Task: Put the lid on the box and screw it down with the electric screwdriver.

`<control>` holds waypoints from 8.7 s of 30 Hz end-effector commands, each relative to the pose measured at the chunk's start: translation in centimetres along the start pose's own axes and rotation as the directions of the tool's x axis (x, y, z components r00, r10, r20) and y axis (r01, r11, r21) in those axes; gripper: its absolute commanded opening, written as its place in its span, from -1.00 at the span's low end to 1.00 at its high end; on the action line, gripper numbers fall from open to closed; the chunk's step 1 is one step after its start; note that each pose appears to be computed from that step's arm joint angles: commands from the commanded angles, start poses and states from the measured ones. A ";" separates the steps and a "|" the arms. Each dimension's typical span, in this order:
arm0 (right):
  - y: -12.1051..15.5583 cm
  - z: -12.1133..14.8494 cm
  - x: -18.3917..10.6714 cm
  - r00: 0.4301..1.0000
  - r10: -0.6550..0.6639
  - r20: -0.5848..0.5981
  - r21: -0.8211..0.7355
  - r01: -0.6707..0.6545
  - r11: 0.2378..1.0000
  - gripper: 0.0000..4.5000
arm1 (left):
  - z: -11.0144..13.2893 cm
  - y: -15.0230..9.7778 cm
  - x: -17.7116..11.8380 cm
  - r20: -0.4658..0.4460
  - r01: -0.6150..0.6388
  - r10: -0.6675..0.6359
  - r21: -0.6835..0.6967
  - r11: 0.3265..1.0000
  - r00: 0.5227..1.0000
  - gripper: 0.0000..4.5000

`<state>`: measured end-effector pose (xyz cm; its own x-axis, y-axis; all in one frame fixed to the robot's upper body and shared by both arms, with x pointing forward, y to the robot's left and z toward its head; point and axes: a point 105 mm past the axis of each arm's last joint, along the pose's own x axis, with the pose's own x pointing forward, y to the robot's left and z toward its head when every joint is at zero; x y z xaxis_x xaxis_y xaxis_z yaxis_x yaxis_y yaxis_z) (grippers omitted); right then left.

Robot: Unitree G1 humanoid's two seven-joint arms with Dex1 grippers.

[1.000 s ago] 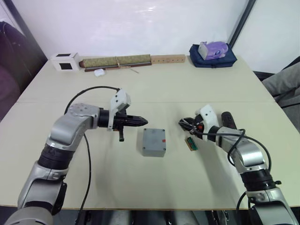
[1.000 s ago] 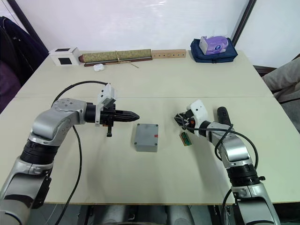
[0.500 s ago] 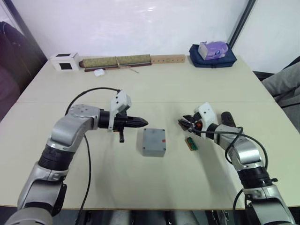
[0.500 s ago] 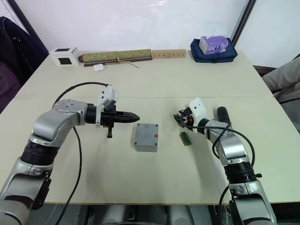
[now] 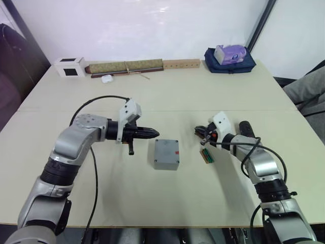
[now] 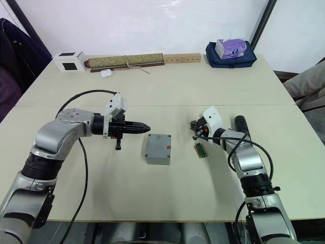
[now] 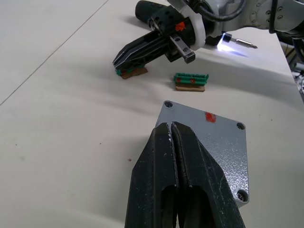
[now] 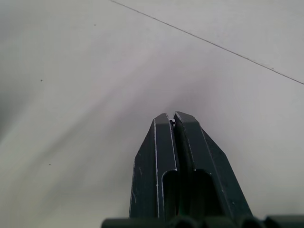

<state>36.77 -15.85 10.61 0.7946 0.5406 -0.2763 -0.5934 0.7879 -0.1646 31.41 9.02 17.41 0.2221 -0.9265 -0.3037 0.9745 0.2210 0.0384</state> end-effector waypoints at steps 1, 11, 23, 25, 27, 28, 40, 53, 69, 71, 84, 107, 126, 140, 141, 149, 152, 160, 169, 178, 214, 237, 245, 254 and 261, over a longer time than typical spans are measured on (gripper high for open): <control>-0.3 2.0 -0.8 0.998 -0.007 0.069 -0.030 0.009 1.000 -0.98 | 0.7 -0.1 -0.2 0.010 0.004 -0.004 0.026 1.000 1.000 -1.00; -0.5 3.6 -1.6 0.992 -0.006 0.123 -0.035 0.011 0.999 -0.98 | 0.5 -0.1 0.2 0.011 0.012 -0.013 0.020 1.000 1.000 -1.00; -0.8 1.4 -0.5 0.999 -0.018 0.051 -0.058 0.021 0.998 -0.98 | 0.3 0.0 0.2 0.013 0.008 -0.008 0.014 1.000 1.000 -1.00; -0.5 0.1 -0.5 1.000 -0.013 0.004 -0.114 0.013 0.993 -0.98 | 0.2 -0.1 0.1 0.012 0.005 -0.005 0.011 1.000 1.000 -1.00; 0.0 0.1 -0.5 1.000 0.010 0.016 -0.132 -0.008 0.991 -0.98 | 0.2 -0.1 0.0 0.011 0.003 -0.004 0.009 1.000 1.000 -1.00; 0.2 0.4 -0.7 0.999 0.022 0.039 -0.123 -0.017 0.992 -0.98 | 0.1 -0.1 0.0 0.010 0.003 -0.003 0.009 1.000 1.000 -1.00; -0.5 5.7 -2.3 0.972 -0.022 0.234 -0.041 0.032 0.999 -0.98 | 0.1 0.0 0.0 0.013 0.003 -0.003 0.005 1.000 1.000 -1.00; 8.3 6.4 -4.3 0.937 0.282 0.204 -0.001 -0.288 0.958 -0.98 | -0.1 -0.8 -1.6 -0.023 0.045 -0.045 -0.004 0.999 0.999 -1.00; 9.7 4.9 -2.8 0.946 0.275 0.170 0.016 -0.282 0.959 -0.98 | -0.3 -0.7 -1.2 -0.024 0.024 -0.024 -0.008 1.000 0.999 -1.00; 9.5 4.8 -2.8 0.948 0.270 0.166 0.014 -0.276 0.961 -0.98 | -0.2 -0.7 -1.1 -0.023 0.023 -0.023 -0.007 1.000 0.999 -1.00; 8.9 4.3 -2.8 0.956 0.249 0.153 0.009 -0.253 0.967 -0.98 | -0.2 -0.8 -0.8 -0.017 0.024 -0.024 -0.007 1.000 1.000 -1.00; 8.7 3.1 -2.8 0.963 0.248 0.101 -0.014 -0.248 0.969 0.73 | 0.1 -0.8 -0.6 -0.009 0.034 -0.034 0.001 0.999 0.999 -1.00; -9.1 6.0 -15.6 0.897 -0.233 -0.376 0.321 0.362 0.875 0.95 | 4.6 -4.3 2.3 0.085 0.217 -0.236 0.182 0.959 0.968 -1.00; -7.0 -0.6 -15.5 0.777 0.080 -0.625 0.515 0.333 0.790 0.95 | 3.7 -4.4 2.8 0.111 0.180 -0.200 0.165 0.970 0.974 -1.00; -6.9 -1.0 -15.4 0.764 0.078 -0.640 0.505 0.342 0.793 0.95 | 3.6 -4.3 2.7 0.112 0.171 -0.189 0.159 0.972 0.976 -1.00; -6.7 -3.7 -14.9 0.683 0.075 -0.726 0.388 0.318 0.865 0.95 | 3.3 -4.2 2.3 0.125 0.118 -0.135 0.129 0.985 0.983 -1.00; -6.5 -4.9 -15.0 0.641 0.063 -0.765 0.321 0.296 0.900 0.73 | 3.1 -4.2 2.1 0.126 0.104 -0.119 0.117 0.988 0.985 -1.00; -6.1 -5.5 -14.6 0.636 0.093 -0.766 0.329 0.265 0.907 -0.21 | 2.6 -3.9 1.7 0.122 0.071 -0.083 0.095 0.993 0.989 -1.00; -7.2 3.6 -11.3 0.927 0.097 -0.362 0.466 0.089 0.880 -0.21 | 2.3 -2.9 0.9 0.099 0.051 -0.059 0.082 0.995 0.993 -1.00; -2.4 14.9 -10.4 0.898 0.065 0.435 0.359 -0.239 0.902 -0.21 | 2.4 -1.6 0.7 0.052 0.053 -0.058 0.092 0.994 0.997 -1.00; 8.2 11.0 -2.1 0.849 0.118 0.516 0.141 -0.220 0.965 -0.21 | -3.2 -1.8 2.3 -0.135 0.091 -0.083 0.051 0.995 0.987 -1.00; 8.2 11.6 -2.9 0.837 0.102 0.537 0.122 -0.197 0.973 -0.21 | -3.4 -1.5 2.8 -0.138 0.099 -0.089 0.062 0.993 0.986 -1.00; 8.6 9.7 -2.4 0.865 0.121 0.487 0.096 -0.191 0.977 -0.21 | -3.6 -1.6 2.5 -0.145 0.098 -0.089 0.057 0.994 0.985 -1.00; 8.8 7.0 -2.4 0.896 0.090 0.435 0.146 -0.169 0.975 -0.21 | -4.6 -1.7 2.6 -0.171 0.109 -0.098 0.055 0.993 0.980 -1.00; 9.3 4.6 -1.6 0.928 0.077 0.365 0.161 -0.144 0.976 -0.21 | -4.5 -1.7 2.9 -0.170 0.114 -0.103 0.058 0.992 0.980 -1.00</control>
<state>30.48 -7.92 17.65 0.7104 0.6705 0.2139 -0.6847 0.7287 -0.0102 30.32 7.19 13.29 0.1181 -0.8972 -0.4257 0.9924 0.0913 0.0828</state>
